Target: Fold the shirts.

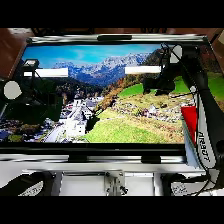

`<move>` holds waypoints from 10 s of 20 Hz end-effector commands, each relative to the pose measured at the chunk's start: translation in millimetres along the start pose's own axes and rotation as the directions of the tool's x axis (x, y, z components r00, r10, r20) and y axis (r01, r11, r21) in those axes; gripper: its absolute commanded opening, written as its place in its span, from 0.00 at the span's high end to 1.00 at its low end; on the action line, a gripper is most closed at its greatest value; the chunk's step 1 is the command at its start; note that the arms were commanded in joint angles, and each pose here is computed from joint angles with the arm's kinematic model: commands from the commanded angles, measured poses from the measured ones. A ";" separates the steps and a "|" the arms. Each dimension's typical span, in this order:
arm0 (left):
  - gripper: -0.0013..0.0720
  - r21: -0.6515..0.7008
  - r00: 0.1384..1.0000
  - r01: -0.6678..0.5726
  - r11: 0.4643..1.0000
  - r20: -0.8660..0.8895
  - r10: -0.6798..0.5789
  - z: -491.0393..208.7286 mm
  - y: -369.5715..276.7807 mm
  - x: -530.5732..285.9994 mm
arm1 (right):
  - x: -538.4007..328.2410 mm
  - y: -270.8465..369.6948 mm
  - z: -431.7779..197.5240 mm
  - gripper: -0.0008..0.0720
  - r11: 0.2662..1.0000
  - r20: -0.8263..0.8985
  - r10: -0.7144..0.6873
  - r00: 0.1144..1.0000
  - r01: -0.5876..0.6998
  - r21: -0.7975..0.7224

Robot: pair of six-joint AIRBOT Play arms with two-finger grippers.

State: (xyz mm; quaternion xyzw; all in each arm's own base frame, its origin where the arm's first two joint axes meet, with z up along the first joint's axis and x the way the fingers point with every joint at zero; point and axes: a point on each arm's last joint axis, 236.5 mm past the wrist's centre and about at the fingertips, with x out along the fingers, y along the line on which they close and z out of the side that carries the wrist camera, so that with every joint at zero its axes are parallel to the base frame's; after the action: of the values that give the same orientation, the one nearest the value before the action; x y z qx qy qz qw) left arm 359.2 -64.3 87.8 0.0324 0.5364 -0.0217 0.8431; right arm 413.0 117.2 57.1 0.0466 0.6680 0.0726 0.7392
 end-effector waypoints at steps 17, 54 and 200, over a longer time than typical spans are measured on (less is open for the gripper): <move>0.07 -0.286 0.941 -0.324 0.902 0.001 0.339 45.1 205.6 29.9 | 0.3 5.0 3.9 0.13 1.000 0.016 0.019 1.000 -0.019 -0.011; 0.93 0.226 0.758 0.528 0.819 0.308 -0.574 39.9 -169.2 -125.7 | -238.4 -39.2 -60.4 0.13 0.987 0.571 -0.150 0.807 0.155 0.040; 0.93 -0.430 0.885 0.405 0.807 -0.037 -0.464 -65.1 -37.0 159.2 | 142.6 109.7 -204.1 0.18 0.897 -0.413 0.419 0.809 -0.439 0.050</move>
State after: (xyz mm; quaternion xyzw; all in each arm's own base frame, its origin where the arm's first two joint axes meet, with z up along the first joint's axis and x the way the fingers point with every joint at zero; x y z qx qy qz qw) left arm 364.0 -94.9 -88.5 -0.2735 0.5797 -0.0902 0.7622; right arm 221.2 210.2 -76.4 0.1441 0.7869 0.2367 0.5513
